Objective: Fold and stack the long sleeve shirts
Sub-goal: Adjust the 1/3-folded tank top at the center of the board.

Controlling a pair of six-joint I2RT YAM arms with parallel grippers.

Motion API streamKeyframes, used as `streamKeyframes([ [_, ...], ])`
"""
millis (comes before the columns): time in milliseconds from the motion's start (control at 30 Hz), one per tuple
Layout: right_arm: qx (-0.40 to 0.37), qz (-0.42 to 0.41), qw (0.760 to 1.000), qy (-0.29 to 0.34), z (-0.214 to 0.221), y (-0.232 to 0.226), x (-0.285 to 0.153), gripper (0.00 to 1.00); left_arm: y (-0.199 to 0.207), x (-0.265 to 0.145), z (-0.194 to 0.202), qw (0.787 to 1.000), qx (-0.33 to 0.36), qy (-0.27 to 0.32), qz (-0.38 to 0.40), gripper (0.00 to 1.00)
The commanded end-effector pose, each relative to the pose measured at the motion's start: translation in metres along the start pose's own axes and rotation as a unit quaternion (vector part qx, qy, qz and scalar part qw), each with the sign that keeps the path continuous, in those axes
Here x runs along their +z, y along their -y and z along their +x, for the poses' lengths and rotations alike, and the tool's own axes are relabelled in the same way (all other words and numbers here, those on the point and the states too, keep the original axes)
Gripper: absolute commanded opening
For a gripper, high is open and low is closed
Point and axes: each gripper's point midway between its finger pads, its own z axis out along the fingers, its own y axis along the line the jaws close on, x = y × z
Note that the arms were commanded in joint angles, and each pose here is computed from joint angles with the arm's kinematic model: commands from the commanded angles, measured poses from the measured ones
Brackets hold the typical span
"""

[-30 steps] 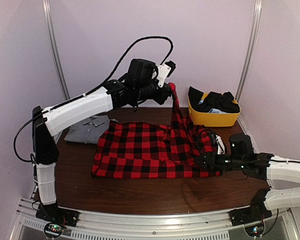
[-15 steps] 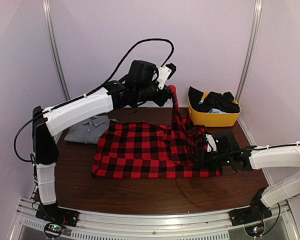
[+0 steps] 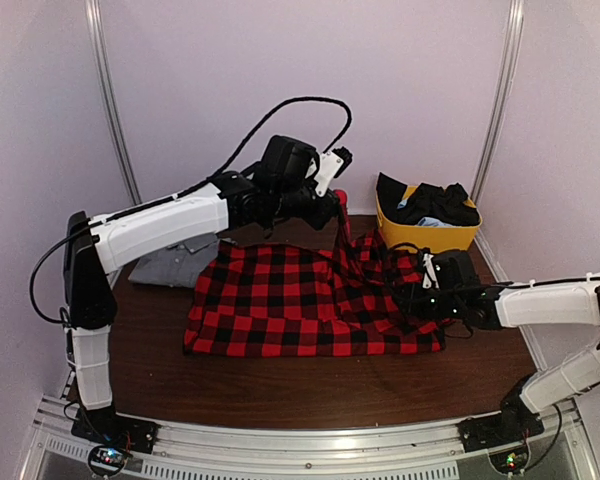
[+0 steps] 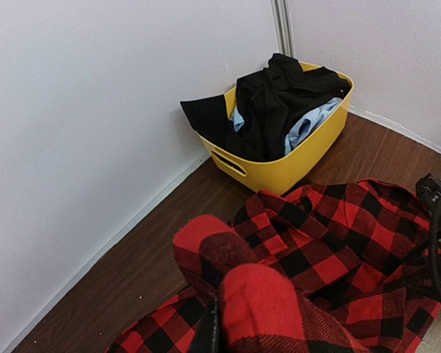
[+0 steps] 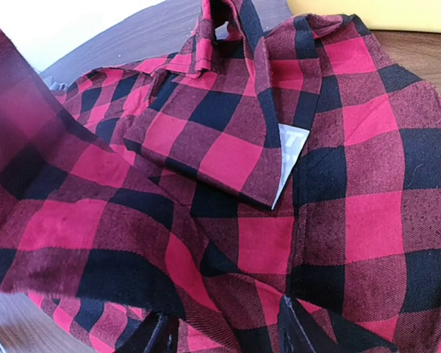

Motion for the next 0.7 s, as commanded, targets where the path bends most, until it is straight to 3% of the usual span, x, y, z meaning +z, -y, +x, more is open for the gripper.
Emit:
streamKeyframes([
  [0, 0.003, -0.015, 1.000, 0.019, -0.003, -0.001, -0.011, 0.47, -0.013, -0.020, -0.028, 0.999, -0.008, 0.037, -0.012, 0.00],
  [167, -0.020, -0.065, 0.998, 0.006, 0.008, -0.017, -0.024, 0.50, -0.019, -0.023, -0.040, 0.998, -0.011, 0.050, -0.024, 0.00],
  [467, -0.062, -0.061, 0.996, -0.021, 0.031, -0.016, -0.030, 0.75, -0.021, -0.027, -0.061, 0.997, -0.018, 0.073, -0.021, 0.00],
  [667, -0.093, -0.043, 0.994, -0.029, 0.046, -0.014, -0.028, 0.80, -0.019, -0.026, -0.059, 0.997, -0.019, 0.071, -0.015, 0.00],
])
